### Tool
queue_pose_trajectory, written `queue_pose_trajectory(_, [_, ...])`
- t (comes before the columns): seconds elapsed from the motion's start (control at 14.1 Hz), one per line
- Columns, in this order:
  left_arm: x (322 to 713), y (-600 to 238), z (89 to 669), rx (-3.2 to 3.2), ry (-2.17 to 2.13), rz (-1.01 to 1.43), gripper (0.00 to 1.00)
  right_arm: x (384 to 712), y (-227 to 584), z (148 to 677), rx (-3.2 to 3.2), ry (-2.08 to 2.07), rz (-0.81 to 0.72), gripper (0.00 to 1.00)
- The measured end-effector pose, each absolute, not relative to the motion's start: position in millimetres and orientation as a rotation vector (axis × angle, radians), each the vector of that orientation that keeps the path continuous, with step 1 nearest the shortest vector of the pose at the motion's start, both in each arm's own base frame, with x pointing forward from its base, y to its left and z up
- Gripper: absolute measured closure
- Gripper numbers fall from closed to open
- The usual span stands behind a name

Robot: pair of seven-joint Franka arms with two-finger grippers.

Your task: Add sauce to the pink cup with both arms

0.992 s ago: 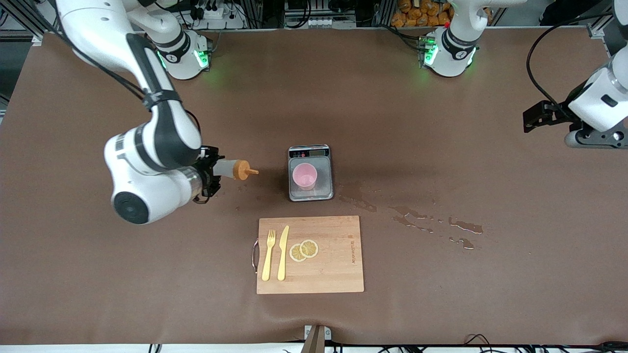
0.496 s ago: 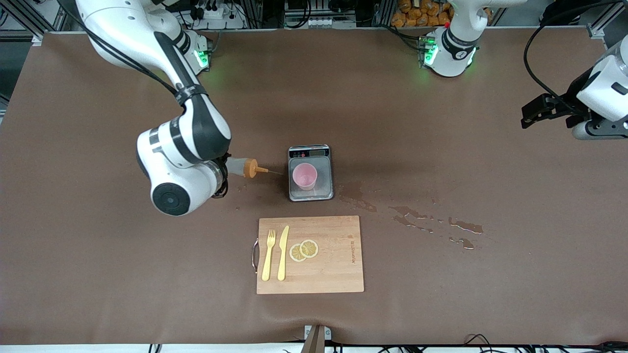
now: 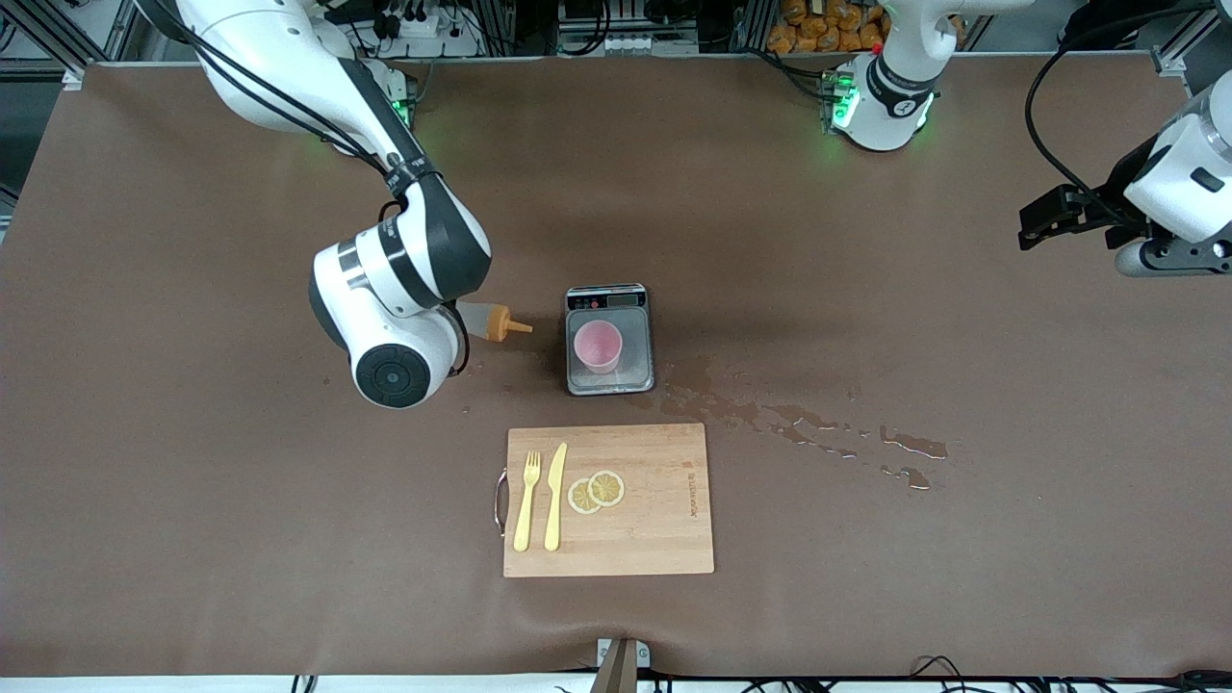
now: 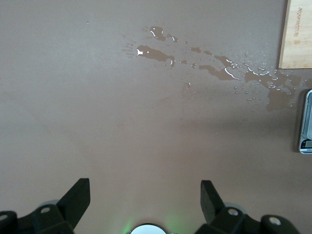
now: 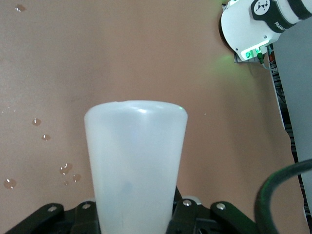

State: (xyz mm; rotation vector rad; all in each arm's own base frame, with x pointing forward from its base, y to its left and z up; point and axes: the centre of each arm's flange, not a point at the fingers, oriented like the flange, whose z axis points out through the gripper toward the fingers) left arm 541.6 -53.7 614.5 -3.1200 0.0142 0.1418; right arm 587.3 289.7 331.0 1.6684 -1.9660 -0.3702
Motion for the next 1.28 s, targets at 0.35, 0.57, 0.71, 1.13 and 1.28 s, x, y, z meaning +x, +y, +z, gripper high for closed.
queue_pose_trajectory(0.35, [540,-53,613,-3.117,0.014,0.171,0.00,583,297,321,1.672,-1.936,-0.337,0.60])
queue_pose_trajectory(0.57, [540,-53,613,-3.117,0.014,0.171,0.00,582,298,318,1.670,-1.929,-0.332,0.60])
queue_pose_trajectory(0.71, [540,-53,613,-3.117,0.014,0.172,0.00,583,298,318,1.670,-1.929,-0.329,0.60])
queue_pose_trajectory(1.13, [539,-53,612,-3.116,0.014,0.179,0.00,585,294,319,1.688,-1.920,-0.335,0.60])
queue_pose_trajectory(1.28, [539,-53,612,-3.116,0.014,0.180,0.00,589,288,322,1.746,-1.885,-0.363,0.60])
